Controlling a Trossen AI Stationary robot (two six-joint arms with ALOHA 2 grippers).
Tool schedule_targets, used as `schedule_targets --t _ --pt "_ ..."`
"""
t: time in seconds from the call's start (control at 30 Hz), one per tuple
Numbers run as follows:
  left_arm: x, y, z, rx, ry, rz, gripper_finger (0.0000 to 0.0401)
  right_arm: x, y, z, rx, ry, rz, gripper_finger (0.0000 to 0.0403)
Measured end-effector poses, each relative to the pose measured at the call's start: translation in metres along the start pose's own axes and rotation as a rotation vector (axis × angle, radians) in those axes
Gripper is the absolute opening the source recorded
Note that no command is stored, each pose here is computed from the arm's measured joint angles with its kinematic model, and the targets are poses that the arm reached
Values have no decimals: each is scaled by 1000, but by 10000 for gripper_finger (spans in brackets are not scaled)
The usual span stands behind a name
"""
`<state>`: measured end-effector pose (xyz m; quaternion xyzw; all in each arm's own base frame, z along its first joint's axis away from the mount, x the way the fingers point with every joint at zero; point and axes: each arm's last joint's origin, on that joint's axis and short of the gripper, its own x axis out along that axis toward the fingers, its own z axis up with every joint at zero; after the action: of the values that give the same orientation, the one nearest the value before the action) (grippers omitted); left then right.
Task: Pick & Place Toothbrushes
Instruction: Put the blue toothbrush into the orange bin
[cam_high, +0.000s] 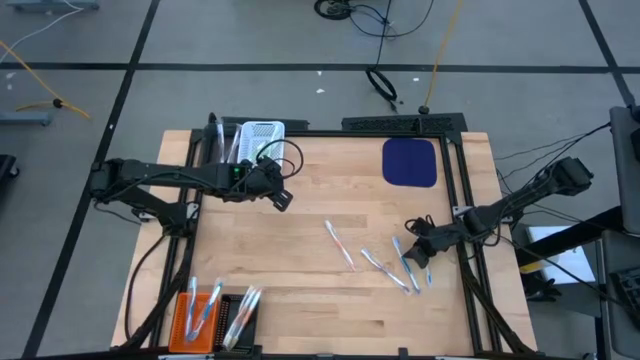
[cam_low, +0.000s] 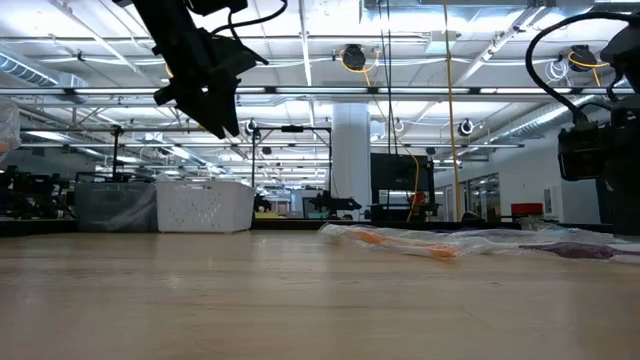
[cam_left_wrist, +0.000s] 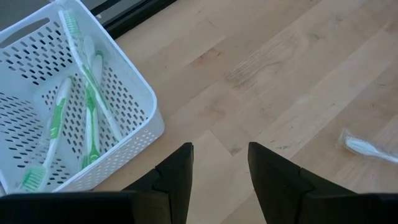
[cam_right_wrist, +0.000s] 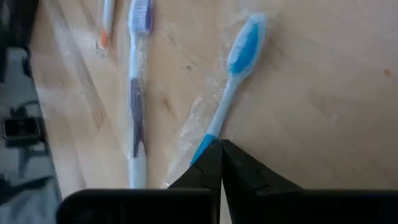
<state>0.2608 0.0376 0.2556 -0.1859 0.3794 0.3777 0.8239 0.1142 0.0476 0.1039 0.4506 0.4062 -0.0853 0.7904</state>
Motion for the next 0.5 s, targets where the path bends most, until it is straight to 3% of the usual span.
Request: schedule_targets --t 0.27,0.4,0.5 --pt "0 0 0 0 0 0 157 -4 14 4 -37 8 50 0" --pt "0 0 0 0 0 0 157 -5 25 7 -52 22 172 0" --pt "0 0 0 0 0 0 157 -6 28 7 -74 29 202 0"
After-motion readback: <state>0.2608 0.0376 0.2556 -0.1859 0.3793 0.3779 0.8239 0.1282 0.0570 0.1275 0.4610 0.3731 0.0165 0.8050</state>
